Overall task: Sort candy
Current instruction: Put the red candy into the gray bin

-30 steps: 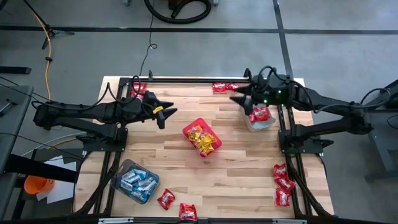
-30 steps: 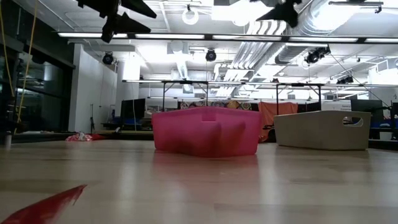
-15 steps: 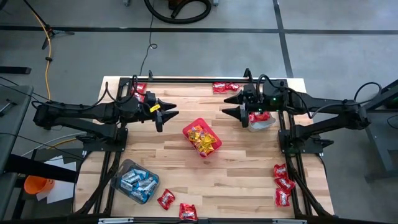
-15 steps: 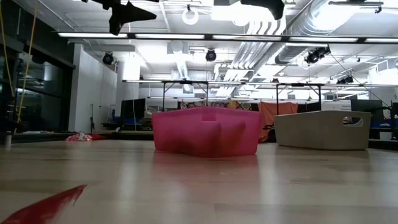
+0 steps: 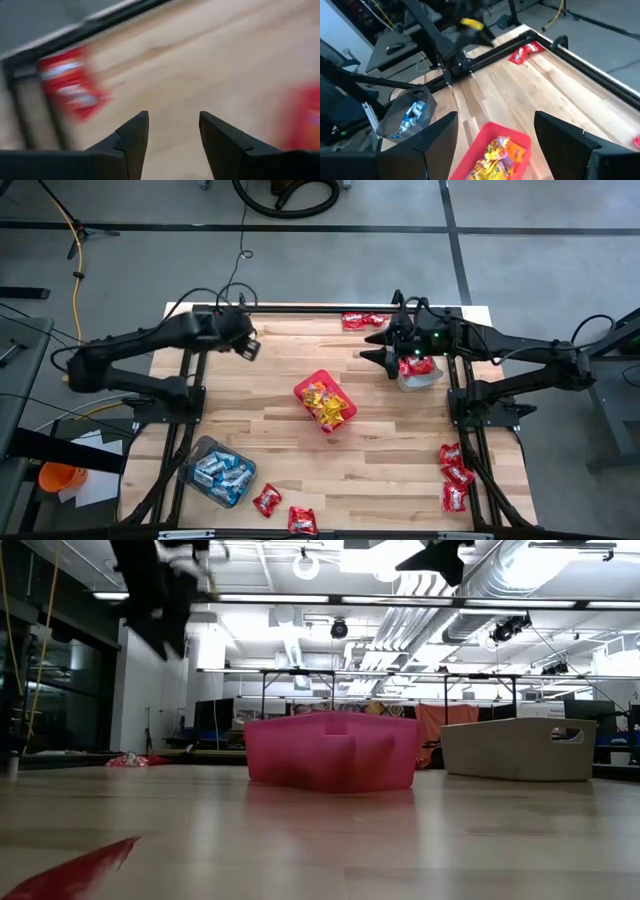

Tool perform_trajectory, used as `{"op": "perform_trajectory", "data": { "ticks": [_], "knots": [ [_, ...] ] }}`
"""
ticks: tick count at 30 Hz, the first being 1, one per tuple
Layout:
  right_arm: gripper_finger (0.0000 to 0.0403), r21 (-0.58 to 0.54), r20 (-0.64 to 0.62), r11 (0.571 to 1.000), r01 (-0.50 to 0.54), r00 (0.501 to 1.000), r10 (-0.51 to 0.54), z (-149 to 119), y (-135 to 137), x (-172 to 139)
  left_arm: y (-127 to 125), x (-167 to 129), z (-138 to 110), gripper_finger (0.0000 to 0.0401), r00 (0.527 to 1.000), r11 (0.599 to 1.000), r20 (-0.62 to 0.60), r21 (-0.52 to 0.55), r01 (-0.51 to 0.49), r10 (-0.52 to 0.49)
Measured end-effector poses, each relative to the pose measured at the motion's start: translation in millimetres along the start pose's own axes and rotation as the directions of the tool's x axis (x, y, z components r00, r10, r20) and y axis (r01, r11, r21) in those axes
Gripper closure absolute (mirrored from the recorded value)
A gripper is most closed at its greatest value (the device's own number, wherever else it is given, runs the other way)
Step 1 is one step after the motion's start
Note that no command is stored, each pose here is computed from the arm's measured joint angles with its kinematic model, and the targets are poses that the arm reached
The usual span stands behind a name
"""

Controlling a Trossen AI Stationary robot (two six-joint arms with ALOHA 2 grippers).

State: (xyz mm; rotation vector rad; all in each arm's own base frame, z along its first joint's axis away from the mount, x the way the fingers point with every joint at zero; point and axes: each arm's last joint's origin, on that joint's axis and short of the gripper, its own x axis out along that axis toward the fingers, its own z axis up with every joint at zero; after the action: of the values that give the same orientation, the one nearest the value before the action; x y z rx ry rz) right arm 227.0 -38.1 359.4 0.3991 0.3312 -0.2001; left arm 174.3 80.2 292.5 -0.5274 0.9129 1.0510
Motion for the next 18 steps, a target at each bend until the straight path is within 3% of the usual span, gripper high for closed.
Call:
{"op": "perform_trajectory", "data": {
  "ticks": [3, 9, 12, 18],
  "knots": [
    [0.0146, 0.027, -0.012, 1.0, 0.006, 1.0, -0.006, -1.2, -0.7, 0.0, 19.0, 26.1, 6.0, 0.024, 0.985, 0.987, -0.088, -0.048, -0.151, 0.146],
    [0.0146, 0.071, -0.01, 0.997, 0.006, 1.0, -0.005, -1.0, -0.6, 0.0, 47.1, 78.7, 7.5, 0.0241, 0.945, 0.945, -0.188, -0.143, -0.295, 0.266],
    [0.0146, 0.105, -0.008, 0.994, 0.005, 1.0, -0.004, -0.8, -0.5, 0.0, 61.8, 102.1, 1.9, 0.0241, 0.922, 0.901, -0.188, -0.218, -0.375, 0.338],
    [0.0146, 0.155, -0.005, 0.988, 0.003, 1.0, -0.002, -0.8, 0.4, 0.1, 80.3, 136.9, -12.8, 0.0241, 0.938, 0.837, -0.13, -0.424, -0.345, 0.321]
  ]
}}
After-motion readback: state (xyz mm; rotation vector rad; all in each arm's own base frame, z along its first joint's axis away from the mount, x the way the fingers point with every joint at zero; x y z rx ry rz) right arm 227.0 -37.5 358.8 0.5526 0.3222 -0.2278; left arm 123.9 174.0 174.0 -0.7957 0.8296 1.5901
